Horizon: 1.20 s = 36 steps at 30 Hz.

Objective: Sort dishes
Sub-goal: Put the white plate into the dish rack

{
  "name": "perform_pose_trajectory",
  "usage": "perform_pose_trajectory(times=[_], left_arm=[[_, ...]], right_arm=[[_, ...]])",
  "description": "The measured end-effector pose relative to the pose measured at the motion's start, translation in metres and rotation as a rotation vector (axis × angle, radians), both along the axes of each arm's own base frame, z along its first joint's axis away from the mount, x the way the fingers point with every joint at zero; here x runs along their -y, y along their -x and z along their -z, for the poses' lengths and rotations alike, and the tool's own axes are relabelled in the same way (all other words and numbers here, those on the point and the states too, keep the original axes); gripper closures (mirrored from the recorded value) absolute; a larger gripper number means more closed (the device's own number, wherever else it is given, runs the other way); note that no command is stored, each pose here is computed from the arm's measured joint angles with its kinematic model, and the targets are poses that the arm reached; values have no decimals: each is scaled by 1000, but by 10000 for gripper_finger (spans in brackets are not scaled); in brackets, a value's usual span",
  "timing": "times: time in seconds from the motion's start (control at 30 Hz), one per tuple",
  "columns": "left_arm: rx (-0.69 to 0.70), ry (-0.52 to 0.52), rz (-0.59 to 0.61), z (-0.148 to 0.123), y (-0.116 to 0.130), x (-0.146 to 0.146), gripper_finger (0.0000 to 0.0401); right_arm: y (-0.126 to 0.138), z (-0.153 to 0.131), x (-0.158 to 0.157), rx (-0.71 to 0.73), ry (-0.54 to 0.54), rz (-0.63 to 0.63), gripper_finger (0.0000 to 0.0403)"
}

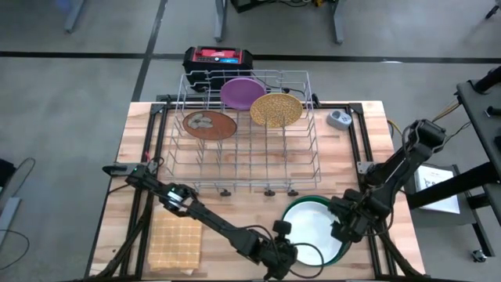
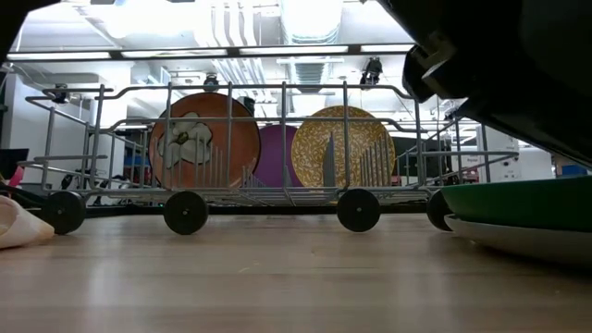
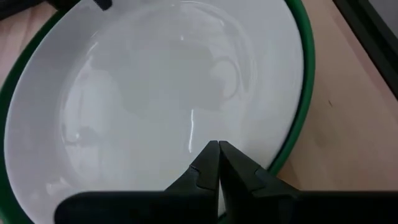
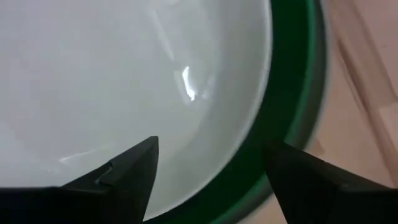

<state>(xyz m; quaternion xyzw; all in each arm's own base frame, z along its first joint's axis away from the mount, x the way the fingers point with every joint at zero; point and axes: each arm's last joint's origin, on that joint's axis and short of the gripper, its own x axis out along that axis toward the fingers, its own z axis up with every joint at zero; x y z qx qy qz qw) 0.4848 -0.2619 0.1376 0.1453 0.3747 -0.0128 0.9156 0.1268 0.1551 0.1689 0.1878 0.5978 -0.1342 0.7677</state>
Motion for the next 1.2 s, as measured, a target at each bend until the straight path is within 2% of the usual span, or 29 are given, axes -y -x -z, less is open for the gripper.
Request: perform_pose_trajectory(times=[0.17, 0.37, 0.67, 1.2], left_arm=[[20, 19, -12, 6, -1, -2, 401], [29, 35, -17, 10, -4, -6, 401], [25, 23, -27, 12, -6, -12, 401], [22, 28, -39, 16, -9, -18, 401]], right_arm=[[0, 11, 1, 39, -52, 0, 129], [2, 5, 2, 57, -85, -6, 139], [16, -23, 20, -51, 42, 71, 149], [15, -50, 23, 62, 37, 91, 150]])
